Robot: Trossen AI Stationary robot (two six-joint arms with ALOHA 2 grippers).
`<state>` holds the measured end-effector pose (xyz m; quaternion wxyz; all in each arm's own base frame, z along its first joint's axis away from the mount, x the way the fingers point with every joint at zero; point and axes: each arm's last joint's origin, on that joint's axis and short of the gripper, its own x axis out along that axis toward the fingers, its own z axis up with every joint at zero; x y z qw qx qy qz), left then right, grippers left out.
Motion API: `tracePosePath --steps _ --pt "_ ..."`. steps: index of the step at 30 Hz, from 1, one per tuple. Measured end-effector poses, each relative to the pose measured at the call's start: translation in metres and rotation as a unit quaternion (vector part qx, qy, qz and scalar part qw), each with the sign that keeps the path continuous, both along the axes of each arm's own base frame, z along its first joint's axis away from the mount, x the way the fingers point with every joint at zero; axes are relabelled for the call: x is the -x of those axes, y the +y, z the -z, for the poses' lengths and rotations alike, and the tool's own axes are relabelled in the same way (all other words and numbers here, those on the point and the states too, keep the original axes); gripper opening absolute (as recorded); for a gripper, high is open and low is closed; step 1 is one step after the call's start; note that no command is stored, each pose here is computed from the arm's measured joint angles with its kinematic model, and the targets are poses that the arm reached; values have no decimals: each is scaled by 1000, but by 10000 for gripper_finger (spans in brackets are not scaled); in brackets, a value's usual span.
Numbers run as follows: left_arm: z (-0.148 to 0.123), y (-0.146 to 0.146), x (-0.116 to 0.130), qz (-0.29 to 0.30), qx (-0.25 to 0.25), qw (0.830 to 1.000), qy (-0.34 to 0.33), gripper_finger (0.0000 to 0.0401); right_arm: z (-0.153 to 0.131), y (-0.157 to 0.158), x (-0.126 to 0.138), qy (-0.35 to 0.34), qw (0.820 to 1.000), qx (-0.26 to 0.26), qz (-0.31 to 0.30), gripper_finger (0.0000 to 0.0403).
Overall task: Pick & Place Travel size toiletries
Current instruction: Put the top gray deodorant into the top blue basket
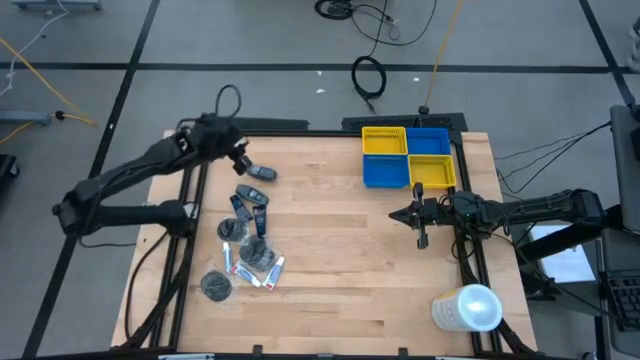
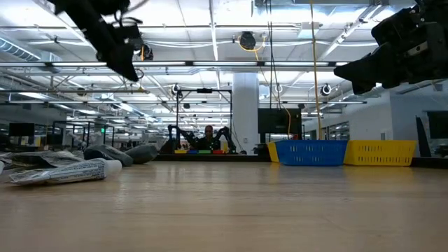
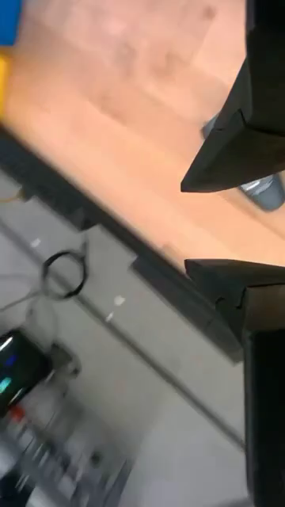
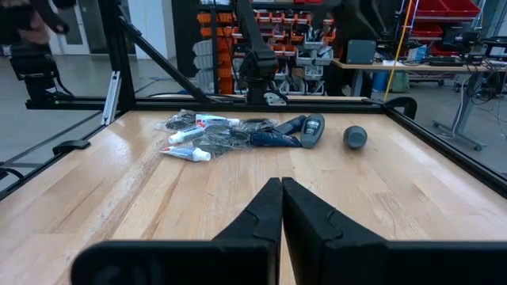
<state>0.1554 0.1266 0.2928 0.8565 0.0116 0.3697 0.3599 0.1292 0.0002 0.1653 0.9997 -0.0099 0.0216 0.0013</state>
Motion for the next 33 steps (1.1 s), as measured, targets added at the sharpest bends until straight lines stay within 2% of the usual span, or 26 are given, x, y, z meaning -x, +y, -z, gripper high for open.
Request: tracePosePath --steps 6,8,14,22,29,33 --pt "32 25 -15 30 79 995 44 150 0 0 0 0 1000 0 0 4" --pt "39 29 -19 37 89 994 59 150 0 0 0 0 1000 -4 0 4" --pt "55 34 -28 78 122 986 80 150 0 0 0 0 998 -58 2 4" --pt "77 37 -41 122 157 974 113 154 0 0 0 0 999 -53 2 4" --pt "93 34 -52 133 167 966 149 211 0 0 0 0 999 -53 2 4" --pt "96 29 -58 161 159 960 165 242 0 0 0 0 999 -53 2 4"
